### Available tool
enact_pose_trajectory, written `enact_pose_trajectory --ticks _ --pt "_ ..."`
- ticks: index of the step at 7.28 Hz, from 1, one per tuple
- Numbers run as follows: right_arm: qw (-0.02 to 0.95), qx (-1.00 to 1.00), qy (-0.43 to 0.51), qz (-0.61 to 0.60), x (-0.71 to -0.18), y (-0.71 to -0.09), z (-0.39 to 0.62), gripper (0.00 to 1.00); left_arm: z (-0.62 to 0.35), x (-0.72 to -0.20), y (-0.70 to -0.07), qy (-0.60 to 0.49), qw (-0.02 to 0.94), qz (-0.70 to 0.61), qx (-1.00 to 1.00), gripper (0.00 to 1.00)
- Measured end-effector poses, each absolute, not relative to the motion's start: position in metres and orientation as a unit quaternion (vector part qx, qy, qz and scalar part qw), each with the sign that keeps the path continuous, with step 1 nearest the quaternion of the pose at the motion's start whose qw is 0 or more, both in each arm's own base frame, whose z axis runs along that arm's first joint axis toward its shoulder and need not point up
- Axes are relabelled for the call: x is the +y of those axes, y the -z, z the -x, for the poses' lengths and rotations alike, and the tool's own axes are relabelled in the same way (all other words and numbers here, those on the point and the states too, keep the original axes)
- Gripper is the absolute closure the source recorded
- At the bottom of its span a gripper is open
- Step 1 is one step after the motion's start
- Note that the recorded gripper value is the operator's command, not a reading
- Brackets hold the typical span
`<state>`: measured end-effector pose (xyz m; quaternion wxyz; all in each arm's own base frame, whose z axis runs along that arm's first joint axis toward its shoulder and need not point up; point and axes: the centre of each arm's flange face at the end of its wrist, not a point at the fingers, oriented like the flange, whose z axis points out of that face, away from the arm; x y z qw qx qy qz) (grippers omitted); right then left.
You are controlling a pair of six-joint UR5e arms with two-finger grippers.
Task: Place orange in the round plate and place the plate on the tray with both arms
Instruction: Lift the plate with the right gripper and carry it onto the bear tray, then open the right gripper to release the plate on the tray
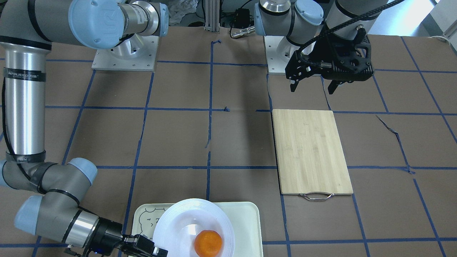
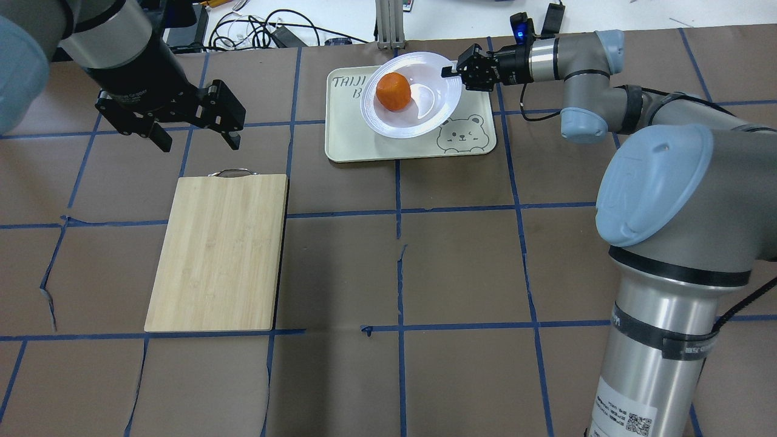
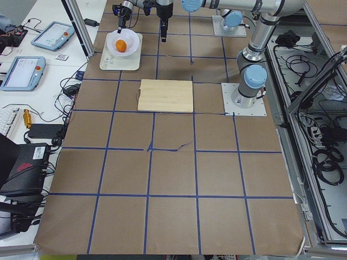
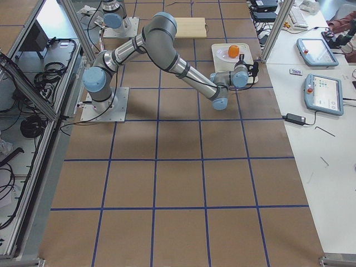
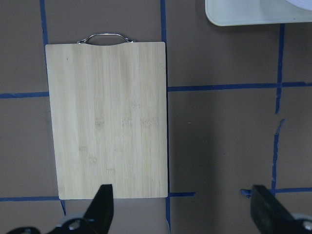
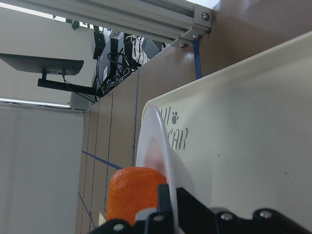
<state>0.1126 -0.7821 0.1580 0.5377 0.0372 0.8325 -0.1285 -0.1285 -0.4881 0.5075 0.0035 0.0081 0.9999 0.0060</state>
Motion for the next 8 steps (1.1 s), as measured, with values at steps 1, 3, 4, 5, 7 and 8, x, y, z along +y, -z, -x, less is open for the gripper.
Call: enact_pose_trajectory --ticks 1,3,4,5,7,8 --pt "0.538 0.833 0.125 -0.036 -0.784 -0.151 -0.118 1.0 0.129 -0.488 -0.508 -0.006 0.003 -0.008 1.0 0.0" --pt "0.533 0.836 0.123 -0.034 -0.788 -0.14 -0.122 0.15 0.129 -0.488 -0.508 -0.006 0.004 -0.008 1.0 0.0" --pt "0.525 0.842 0.123 -0.036 -0.789 -0.136 -0.121 0.0 0.129 -0.488 -0.508 -0.006 0.005 -0.008 1.0 0.0" --pt "0.511 0.849 0.129 -0.035 -0.791 -0.137 -0.119 0.0 0.129 -0.488 -0.508 -0.006 0.005 -0.008 1.0 0.0" --pt "0.472 0.867 0.155 -0.032 -0.802 -0.158 -0.113 0.0 0.129 -0.488 -0.508 -0.006 0.005 -0.008 1.0 0.0" --pt "0.442 0.88 0.168 -0.036 -0.806 -0.182 -0.109 0.0 0.129 -0.488 -0.508 -0.006 0.005 -0.008 1.0 0.0"
